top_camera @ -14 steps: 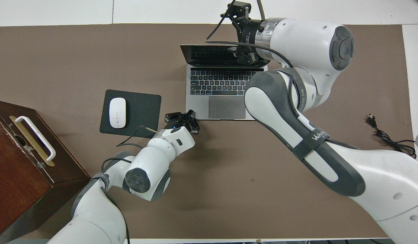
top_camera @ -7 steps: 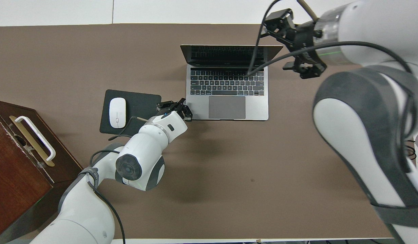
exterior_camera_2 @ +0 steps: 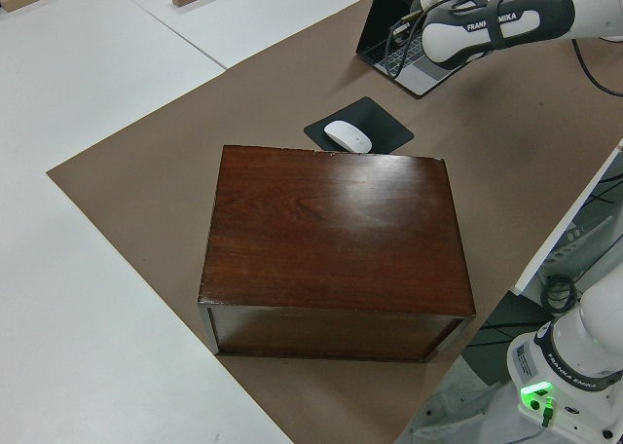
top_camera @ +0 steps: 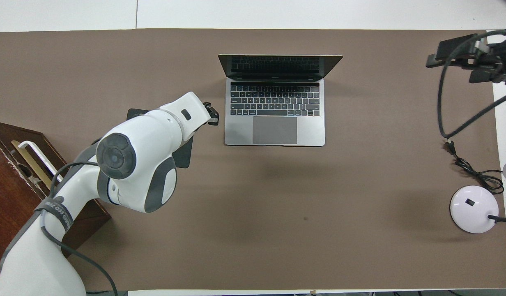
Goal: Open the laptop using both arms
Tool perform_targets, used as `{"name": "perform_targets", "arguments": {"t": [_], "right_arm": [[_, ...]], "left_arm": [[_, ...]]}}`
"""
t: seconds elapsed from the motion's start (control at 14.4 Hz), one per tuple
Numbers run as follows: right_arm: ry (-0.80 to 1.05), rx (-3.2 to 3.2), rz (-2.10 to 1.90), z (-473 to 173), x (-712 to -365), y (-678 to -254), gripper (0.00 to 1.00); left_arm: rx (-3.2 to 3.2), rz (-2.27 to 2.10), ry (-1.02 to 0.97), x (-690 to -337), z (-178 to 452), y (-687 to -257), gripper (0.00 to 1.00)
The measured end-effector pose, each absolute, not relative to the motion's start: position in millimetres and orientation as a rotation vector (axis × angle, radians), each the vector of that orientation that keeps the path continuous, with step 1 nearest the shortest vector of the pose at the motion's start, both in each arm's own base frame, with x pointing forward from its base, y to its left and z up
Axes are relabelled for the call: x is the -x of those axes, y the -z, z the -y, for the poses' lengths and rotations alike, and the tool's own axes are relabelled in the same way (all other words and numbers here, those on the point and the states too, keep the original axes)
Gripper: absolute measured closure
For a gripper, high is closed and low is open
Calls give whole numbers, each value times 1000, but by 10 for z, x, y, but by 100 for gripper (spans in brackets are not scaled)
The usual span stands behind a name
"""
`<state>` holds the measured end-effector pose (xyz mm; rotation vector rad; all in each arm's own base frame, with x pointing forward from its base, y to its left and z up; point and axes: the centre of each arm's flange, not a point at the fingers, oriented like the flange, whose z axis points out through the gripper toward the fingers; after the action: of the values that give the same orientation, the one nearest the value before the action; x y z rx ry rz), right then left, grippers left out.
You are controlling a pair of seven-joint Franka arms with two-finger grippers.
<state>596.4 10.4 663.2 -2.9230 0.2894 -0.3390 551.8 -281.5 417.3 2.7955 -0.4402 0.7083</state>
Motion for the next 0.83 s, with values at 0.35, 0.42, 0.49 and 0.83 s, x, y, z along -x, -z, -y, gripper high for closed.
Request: {"name": "perform_targets", "arguments": {"t": [0.35, 0.42, 0.49, 0.83], "right_arm": [[283, 3094, -35, 270, -5927, -6426, 0], [254, 3100, -27, 278, -5911, -6354, 0], [232, 3104, -17, 287, -5888, -6296, 0], [170, 3130, -3, 383, -5790, -6109, 0]], "left_arm": [[-2891, 390, -427, -5675, 2420, -4763, 99], [-2906, 374, -377, -5686, 2310, -4873, 99], [-2924, 362, -338, -5687, 2186, -4986, 99], [-3014, 252, -243, -5614, 1391, -5461, 50]]}}
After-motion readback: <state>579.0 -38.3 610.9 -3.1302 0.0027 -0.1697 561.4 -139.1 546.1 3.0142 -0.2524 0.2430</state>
